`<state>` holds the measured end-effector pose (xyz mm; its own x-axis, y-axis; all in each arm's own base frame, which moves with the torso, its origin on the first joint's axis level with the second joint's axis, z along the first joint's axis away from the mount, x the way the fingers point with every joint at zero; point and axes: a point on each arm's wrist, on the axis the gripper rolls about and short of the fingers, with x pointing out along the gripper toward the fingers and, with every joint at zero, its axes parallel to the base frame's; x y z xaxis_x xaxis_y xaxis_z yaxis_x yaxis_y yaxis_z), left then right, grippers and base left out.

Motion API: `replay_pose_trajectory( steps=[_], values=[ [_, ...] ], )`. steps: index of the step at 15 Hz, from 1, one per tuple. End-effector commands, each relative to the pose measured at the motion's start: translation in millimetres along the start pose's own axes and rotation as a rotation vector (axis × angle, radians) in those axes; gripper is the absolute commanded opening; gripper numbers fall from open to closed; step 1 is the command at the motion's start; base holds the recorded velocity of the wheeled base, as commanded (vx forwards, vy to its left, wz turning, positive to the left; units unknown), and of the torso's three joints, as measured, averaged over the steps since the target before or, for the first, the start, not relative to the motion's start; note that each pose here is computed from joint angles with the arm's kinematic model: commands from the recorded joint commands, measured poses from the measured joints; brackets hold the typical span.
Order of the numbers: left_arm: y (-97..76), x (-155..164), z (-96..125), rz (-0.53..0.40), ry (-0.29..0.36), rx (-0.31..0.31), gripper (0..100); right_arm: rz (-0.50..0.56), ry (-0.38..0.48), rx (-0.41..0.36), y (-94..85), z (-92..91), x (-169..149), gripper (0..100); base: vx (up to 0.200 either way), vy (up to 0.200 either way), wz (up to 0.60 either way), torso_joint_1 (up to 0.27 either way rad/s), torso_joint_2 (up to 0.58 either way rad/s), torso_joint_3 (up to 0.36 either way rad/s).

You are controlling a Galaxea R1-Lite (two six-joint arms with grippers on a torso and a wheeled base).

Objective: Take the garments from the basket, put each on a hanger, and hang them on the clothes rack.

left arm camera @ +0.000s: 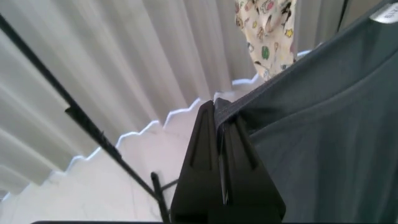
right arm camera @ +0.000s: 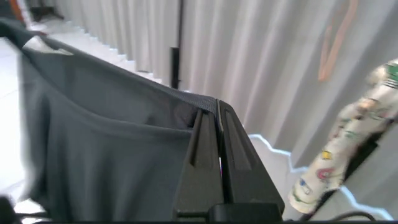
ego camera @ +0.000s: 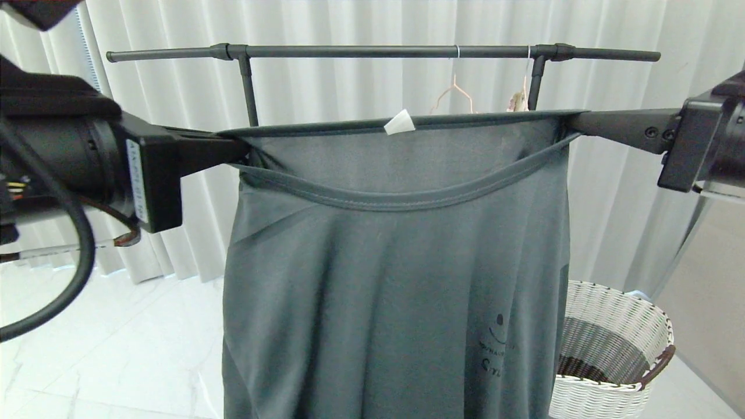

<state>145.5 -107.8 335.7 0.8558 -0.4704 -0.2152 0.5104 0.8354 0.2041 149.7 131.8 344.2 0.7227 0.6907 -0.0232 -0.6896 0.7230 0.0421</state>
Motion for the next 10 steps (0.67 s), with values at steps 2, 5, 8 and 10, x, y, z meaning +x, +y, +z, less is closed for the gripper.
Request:
replay_pose_trajectory(
  steps=[2, 5, 8, 10],
  values=[
    [-1.5, 22, 12, 0.007, -0.022, -0.013, 0, -0.026, -0.046, -0.002, -10.7, 16.2, 11, 0, 0.000, 0.000, 0.00, 0.000, 0.00, 0.000],
    [-12.7, 16, 18, -0.052, -0.004, -0.045, 0, -0.003, -0.098, -0.009, -12.2, 25.8, 49, 0, 0.000, 0.000, 0.00, 0.000, 0.00, 0.000],
    [-32.1, -12, 37, -0.200, 0.023, -0.167, 0, 0.043, -0.124, -0.008, -1.5, 24.7, 71, 0, 0.000, 0.000, 0.00, 0.000, 0.00, 0.000],
    [-37.5, -23, 46, -0.253, 0.029, -0.231, 0, 0.057, -0.120, -0.007, 3.7, 23.6, 71, 0, 0.000, 0.000, 0.00, 0.000, 0.00, 0.000]
  ],
)
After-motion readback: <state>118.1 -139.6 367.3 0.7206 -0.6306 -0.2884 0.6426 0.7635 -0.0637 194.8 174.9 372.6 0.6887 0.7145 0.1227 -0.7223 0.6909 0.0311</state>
